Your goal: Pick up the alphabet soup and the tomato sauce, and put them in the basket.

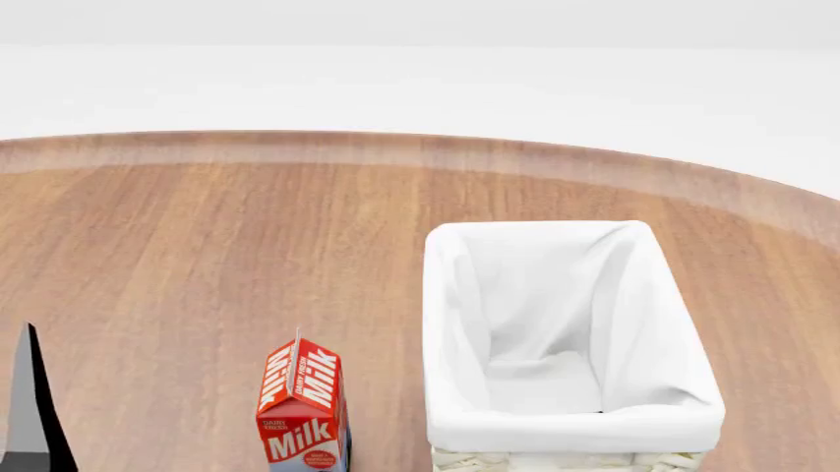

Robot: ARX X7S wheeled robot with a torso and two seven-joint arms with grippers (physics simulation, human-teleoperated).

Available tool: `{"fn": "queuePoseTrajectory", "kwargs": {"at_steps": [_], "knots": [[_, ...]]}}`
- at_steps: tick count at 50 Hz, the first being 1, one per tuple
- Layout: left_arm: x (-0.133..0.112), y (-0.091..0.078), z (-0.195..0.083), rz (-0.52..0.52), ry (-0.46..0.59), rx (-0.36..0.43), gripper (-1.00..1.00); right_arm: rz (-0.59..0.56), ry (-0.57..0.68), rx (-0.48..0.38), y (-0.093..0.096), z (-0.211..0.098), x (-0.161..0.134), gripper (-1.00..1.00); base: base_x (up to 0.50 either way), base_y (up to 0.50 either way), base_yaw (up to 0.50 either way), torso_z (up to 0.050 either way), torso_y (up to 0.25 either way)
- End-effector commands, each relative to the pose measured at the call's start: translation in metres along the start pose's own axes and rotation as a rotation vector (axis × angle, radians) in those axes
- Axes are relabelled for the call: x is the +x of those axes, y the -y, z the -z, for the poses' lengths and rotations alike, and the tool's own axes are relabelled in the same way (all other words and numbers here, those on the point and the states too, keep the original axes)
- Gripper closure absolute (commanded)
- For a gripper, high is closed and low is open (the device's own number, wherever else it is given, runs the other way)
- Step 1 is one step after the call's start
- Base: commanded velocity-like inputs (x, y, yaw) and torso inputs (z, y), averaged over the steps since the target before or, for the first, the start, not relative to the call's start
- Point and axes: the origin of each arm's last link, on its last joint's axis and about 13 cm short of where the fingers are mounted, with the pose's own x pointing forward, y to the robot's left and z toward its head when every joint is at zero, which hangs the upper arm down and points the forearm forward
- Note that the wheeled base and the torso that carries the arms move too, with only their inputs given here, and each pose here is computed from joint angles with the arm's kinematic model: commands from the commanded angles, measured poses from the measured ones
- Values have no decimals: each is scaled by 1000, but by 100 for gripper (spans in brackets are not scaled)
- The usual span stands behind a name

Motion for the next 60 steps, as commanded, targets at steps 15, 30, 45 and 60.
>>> {"fn": "queuePoseTrajectory", "kwargs": {"at_steps": [15,30,45,60], "knots": [[0,1,0,2,0,-2,-100,0,-18,45,5,12,26,-100,0,0,0,0,0],[-1,1,3,2,-5,-5,-100,-6,-28,66,6,18,43,-100,0,0,0,0,0],[-1,2,6,4,-11,-5,-100,-20,-36,86,4,23,56,-100,0,0,0,0,0],[-1,2,5,7,-9,-6,-100,-34,-51,90,2,23,63,-100,0,0,0,0,0]]}}
